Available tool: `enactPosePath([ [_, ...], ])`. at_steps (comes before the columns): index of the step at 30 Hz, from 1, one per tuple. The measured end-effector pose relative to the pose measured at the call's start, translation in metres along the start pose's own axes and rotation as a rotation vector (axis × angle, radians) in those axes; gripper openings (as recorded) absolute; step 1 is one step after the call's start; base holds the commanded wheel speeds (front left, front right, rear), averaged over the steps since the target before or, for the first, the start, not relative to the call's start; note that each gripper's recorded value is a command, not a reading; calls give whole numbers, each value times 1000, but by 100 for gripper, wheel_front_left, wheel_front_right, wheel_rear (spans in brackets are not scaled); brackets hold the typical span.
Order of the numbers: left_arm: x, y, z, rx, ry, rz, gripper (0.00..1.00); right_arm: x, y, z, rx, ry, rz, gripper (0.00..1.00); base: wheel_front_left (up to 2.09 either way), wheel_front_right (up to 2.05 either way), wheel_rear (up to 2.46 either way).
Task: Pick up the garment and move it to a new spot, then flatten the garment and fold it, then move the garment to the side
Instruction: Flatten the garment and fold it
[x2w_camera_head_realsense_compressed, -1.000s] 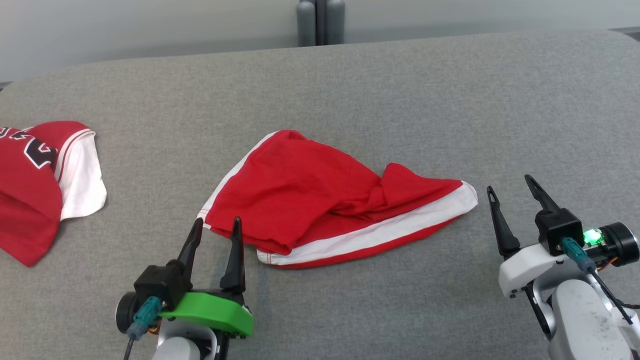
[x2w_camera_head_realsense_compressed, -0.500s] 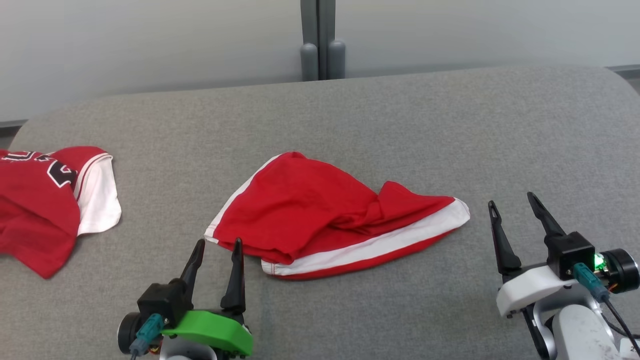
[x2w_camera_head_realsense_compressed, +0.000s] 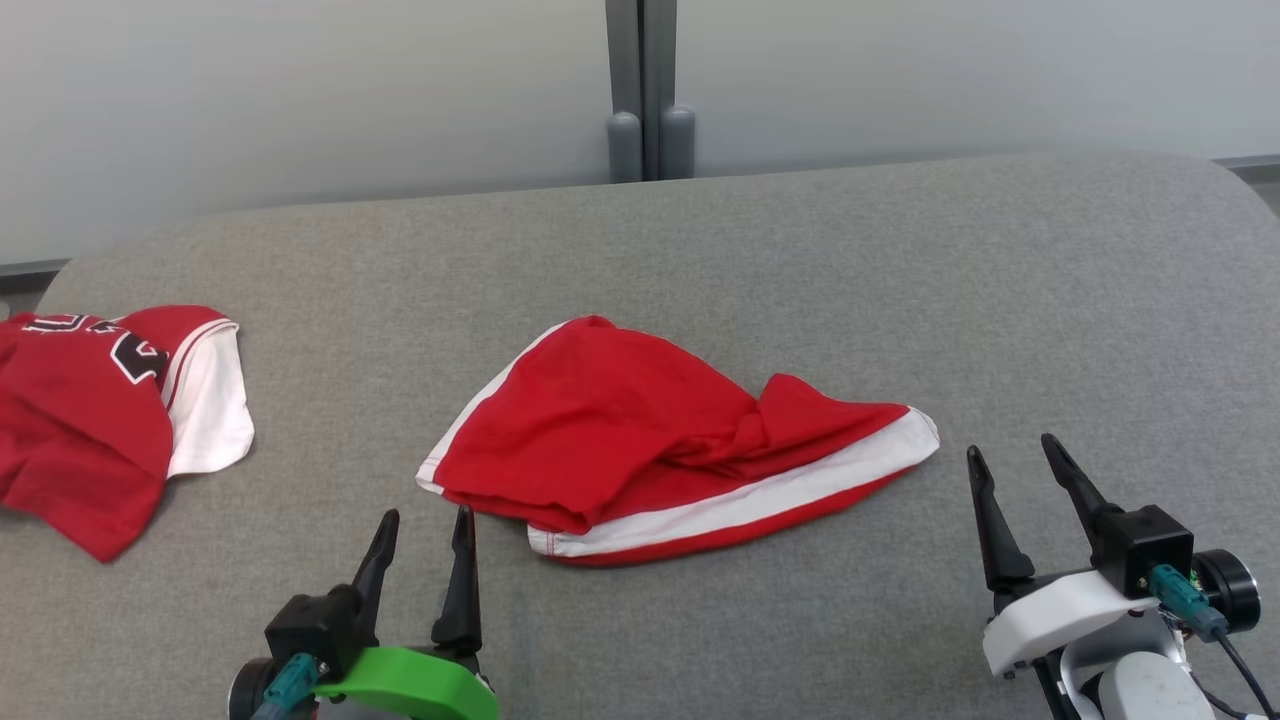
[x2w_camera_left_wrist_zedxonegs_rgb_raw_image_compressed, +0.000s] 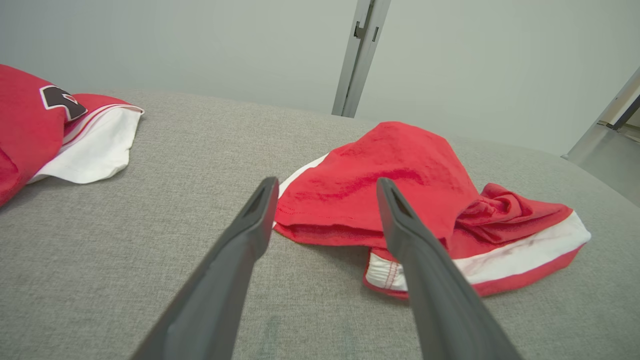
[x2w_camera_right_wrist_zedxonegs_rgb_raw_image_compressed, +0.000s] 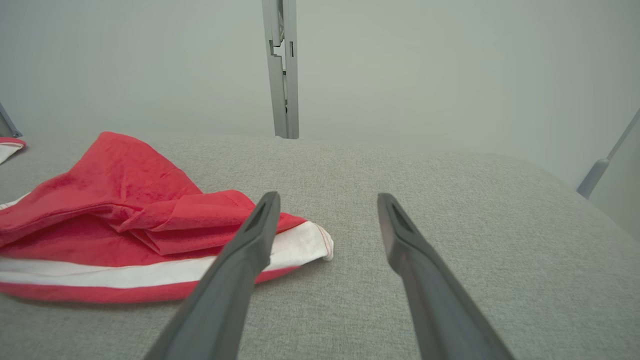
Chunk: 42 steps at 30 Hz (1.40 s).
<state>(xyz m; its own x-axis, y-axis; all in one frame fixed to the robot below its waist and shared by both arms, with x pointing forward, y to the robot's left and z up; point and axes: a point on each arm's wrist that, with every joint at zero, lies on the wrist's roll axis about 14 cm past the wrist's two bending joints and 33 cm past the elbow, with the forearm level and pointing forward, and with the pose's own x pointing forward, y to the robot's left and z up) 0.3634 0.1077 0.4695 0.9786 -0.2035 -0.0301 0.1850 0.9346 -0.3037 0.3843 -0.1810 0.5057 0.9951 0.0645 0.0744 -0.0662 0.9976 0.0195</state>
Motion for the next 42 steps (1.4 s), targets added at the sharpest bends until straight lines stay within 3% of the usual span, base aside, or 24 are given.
enactPosePath([
  [14,-1,-1,-13,7,40,-6,100,2,2,-8,3,24,7,100,0,0,0],
  [26,1,-22,-87,41,320,-142,100,3,-6,-13,-26,41,-11,100,0,0,0],
  [42,28,-42,-97,62,362,-251,100,-7,-29,-20,-43,70,-79,100,0,0,0],
])
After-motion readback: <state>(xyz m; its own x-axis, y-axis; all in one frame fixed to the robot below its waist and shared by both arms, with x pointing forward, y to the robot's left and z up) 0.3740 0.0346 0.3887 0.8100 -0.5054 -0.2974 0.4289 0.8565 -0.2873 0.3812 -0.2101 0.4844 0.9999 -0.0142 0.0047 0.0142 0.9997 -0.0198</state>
